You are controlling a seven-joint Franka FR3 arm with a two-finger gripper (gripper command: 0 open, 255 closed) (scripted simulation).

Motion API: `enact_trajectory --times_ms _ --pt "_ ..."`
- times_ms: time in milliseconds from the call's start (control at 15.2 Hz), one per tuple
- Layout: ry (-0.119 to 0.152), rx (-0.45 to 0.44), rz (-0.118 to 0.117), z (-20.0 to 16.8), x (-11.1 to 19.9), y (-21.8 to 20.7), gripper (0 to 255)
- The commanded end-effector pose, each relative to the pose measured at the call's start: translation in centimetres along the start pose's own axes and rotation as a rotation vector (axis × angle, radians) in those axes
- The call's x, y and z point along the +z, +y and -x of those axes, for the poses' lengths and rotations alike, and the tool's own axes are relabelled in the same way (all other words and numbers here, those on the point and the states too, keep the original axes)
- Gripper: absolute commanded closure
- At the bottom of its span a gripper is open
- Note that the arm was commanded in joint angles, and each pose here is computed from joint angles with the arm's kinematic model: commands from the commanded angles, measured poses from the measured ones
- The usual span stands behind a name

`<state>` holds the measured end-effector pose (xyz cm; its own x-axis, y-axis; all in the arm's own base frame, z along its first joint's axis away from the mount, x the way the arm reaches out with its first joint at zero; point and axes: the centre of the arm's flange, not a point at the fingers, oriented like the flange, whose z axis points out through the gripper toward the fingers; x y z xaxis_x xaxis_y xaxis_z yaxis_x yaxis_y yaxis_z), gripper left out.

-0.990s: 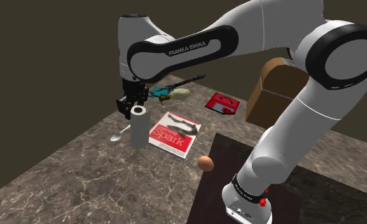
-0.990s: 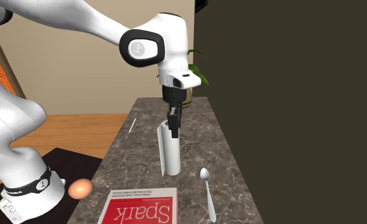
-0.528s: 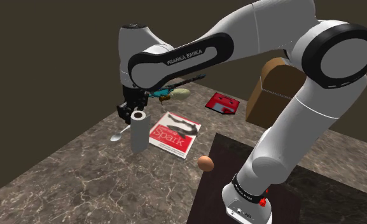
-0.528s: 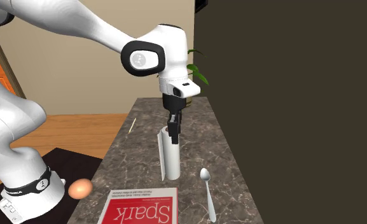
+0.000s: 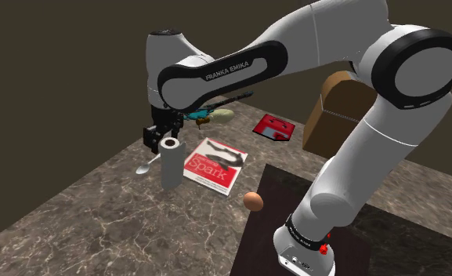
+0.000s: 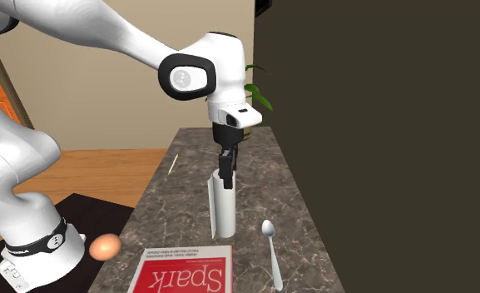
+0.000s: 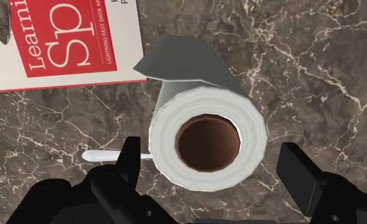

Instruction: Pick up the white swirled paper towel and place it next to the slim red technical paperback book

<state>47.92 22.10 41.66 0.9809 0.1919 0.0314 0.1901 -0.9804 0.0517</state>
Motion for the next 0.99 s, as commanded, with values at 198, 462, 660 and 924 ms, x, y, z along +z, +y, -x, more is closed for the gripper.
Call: enact_trajectory --times_ms 198,462,660,924 --pt "0.000 0.000 0.000 0.0 -1.3 0.0 0" --pt "0.000 0.000 0.000 0.0 -5.0 0.0 0" --pt "0.000 0.000 0.000 0.0 -5.0 0.0 0" --pt "0.000 0.000 0.000 0.0 -5.0 0.0 0"
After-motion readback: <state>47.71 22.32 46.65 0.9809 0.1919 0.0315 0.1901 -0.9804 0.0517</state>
